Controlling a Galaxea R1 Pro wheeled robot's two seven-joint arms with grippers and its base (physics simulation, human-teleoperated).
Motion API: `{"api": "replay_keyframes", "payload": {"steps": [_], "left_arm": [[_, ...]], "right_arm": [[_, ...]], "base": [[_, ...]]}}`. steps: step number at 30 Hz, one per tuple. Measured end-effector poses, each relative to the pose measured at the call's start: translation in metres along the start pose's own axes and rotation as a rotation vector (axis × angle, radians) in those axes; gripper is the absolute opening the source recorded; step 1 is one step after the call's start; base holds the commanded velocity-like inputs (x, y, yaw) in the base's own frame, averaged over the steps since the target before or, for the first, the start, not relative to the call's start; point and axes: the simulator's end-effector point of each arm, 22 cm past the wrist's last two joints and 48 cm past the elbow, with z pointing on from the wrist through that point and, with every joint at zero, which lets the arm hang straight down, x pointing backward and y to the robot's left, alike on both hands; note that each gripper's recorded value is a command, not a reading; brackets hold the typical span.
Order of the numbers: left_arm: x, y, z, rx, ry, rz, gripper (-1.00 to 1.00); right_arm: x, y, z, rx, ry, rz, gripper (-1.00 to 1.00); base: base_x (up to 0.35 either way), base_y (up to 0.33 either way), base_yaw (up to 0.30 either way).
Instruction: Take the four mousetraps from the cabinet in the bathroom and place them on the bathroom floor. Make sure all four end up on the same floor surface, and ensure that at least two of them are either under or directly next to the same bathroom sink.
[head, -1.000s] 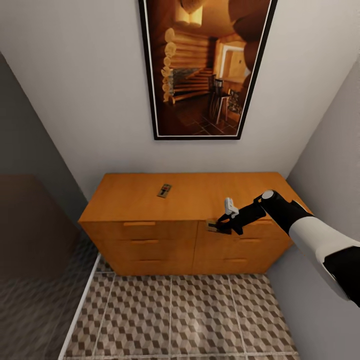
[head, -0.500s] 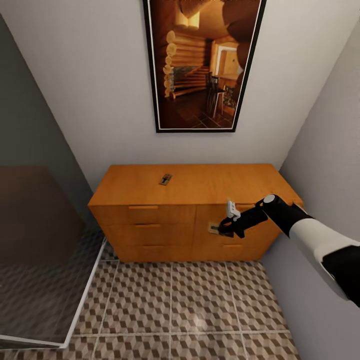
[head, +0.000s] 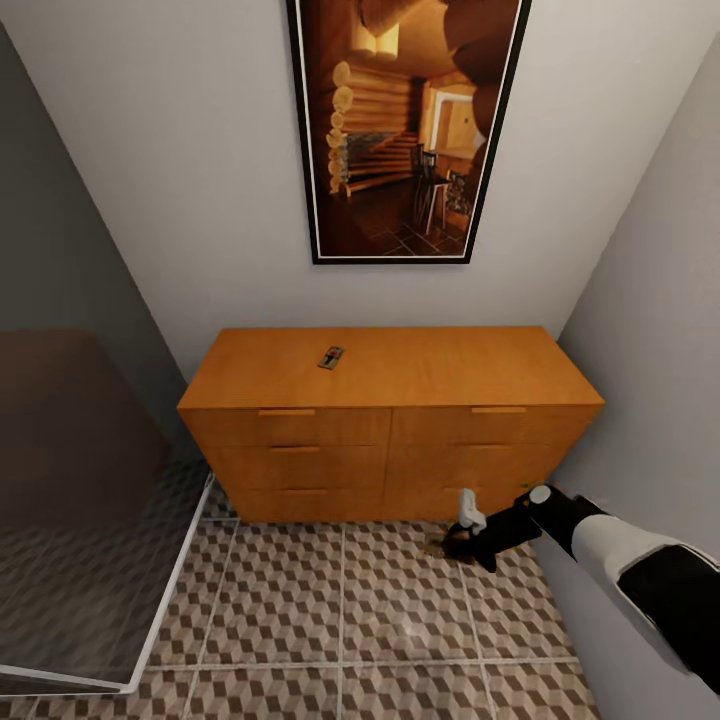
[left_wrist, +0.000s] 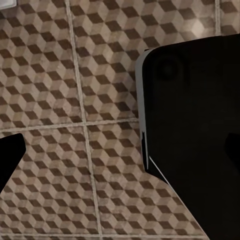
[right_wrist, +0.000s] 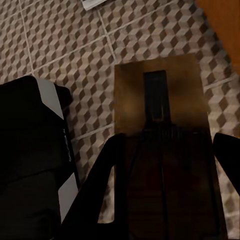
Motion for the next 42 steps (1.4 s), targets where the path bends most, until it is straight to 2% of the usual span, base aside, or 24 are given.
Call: {"api": "replay_keyframes", "payload": {"steps": [2,6,9,14,17,19,20,23,25,28,29,32,35,39,42], "left_arm": [[-0.001,0.0,0.0,0.0,-0.001,-0.001,1.0],[-0.001,-0.001,0.0,0.001,-0.002,-0.002,1.0],[-0.003,-0.002,0.001,0.001,-0.008,-0.005,1.0],[-0.016,-0.004,0.006,0.001,-0.033,-0.013,1.0],[-0.02,-0.006,0.01,0.003,-0.026,-0.017,1.0],[-0.027,-0.011,0.016,0.01,-0.009,-0.019,1.0],[-0.029,-0.012,0.018,0.012,-0.004,-0.02,1.0],[-0.054,-0.023,0.032,0.031,0.02,-0.024,1.0],[-0.074,-0.031,0.04,0.044,0.028,-0.027,1.0],[-0.108,-0.039,0.046,0.059,0.002,-0.035,1.0],[-0.115,-0.04,0.047,0.061,-0.007,-0.038,1.0],[-0.161,-0.047,0.049,0.074,-0.085,-0.055,1.0],[-0.201,-0.056,0.048,0.093,-0.118,-0.063,1.0],[-0.249,-0.074,0.038,0.13,-0.111,-0.063,1.0],[-0.29,-0.083,0.026,0.148,-0.158,-0.075,1.0]], "right_arm": [[0.024,0.015,0.017,0.001,0.018,0.002,-1.0],[0.08,0.072,0.068,-0.013,0.062,-0.006,-1.0],[0.108,0.101,0.092,0.004,0.083,0.011,-1.0],[0.132,0.135,0.12,0.043,0.089,0.047,-1.0],[0.127,0.141,0.134,0.094,0.064,0.052,-1.0],[0.126,0.137,0.142,0.171,0.051,0.054,-1.0],[0.126,0.135,0.144,0.195,0.048,0.056,-1.0],[0.124,0.119,0.144,0.322,0.025,0.075,-1.0],[0.12,0.109,0.141,0.395,-0.019,0.123,-1.0],[0.113,0.09,0.129,0.526,-0.132,0.269,-1.0],[0.113,0.087,0.126,0.548,-0.15,0.297,-1.0],[0.122,0.075,0.11,0.673,-0.231,0.458,-1.0],[0.129,0.068,0.099,0.762,-0.266,0.528,-1.0],[0.135,0.066,0.093,0.871,-0.278,0.575,-1.0],[0.133,0.072,0.093,0.969,-0.294,0.619,-1.0]], "base": [[0.0,0.0,0.0],[0.0,0.0,0.0],[0.0,0.0,0.0],[0.0,0.0,0.0],[0.0,0.0,0.0],[0.0,0.0,0.0],[0.0,0.0,0.0],[0.0,0.0,0.0],[0.0,0.0,0.0],[0.0,0.0,0.0],[0.0,0.0,0.0],[0.0,0.0,0.0],[0.0,0.0,0.0],[0.0,0.0,0.0],[0.0,0.0,0.0]]}}
